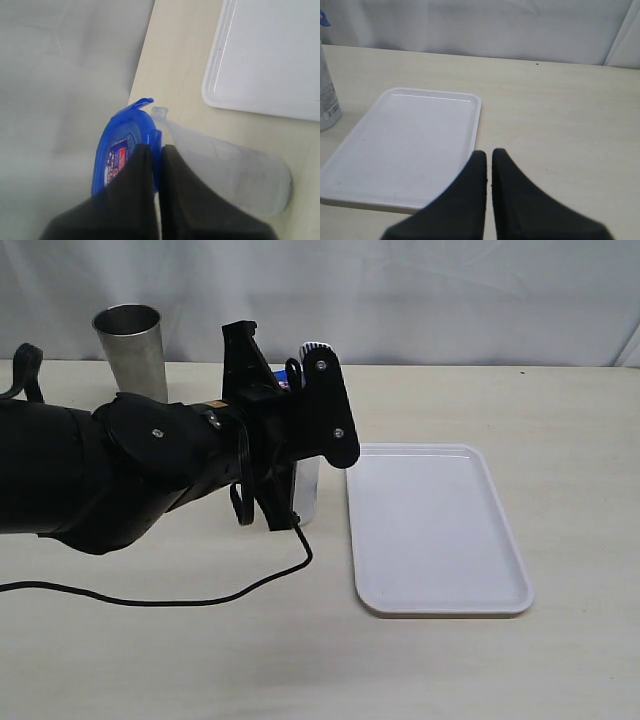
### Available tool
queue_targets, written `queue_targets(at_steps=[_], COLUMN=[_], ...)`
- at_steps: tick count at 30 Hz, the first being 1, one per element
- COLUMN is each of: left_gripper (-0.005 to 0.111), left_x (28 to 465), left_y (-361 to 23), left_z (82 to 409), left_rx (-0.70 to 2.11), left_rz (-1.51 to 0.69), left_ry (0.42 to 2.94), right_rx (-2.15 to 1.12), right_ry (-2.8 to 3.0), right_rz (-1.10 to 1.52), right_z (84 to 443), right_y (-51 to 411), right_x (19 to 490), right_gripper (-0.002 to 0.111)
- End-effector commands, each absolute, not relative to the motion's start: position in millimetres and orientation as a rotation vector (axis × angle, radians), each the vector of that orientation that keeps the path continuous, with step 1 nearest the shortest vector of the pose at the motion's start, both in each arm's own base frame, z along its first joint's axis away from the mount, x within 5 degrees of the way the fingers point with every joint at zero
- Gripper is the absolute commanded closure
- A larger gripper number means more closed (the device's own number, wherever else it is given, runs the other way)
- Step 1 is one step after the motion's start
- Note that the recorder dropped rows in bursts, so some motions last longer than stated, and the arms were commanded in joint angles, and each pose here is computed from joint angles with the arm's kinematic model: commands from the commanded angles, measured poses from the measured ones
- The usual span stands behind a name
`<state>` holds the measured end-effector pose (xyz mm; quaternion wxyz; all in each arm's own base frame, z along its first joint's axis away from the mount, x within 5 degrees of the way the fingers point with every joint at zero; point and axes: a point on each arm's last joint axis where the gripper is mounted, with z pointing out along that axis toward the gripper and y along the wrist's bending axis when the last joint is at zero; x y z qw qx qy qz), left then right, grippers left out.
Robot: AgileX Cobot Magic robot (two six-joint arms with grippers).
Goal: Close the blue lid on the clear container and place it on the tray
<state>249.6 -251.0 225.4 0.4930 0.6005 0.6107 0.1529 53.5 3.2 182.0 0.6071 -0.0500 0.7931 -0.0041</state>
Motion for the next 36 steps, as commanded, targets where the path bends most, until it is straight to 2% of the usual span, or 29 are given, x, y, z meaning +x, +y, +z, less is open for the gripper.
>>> queue_targets(at_steps=[1, 36], left_gripper=[0.107, 0.107], left_x=[246.0, 245.5], left_y=[-252.5, -253.7], left_z=[226.6, 226.8], left_rx=[1.467, 1.511], left_rz=[0.351, 0.368], left_ry=[1.474, 1.43], right_rx=[-0.106, -0.106], right_ry=[1.827, 1.827], right_rz=[-0.007, -0.007], right_z=[182.0, 182.0], right_y=[3.1, 3.1], right_x=[53.3, 53.3], right_gripper=[0.104, 0.104])
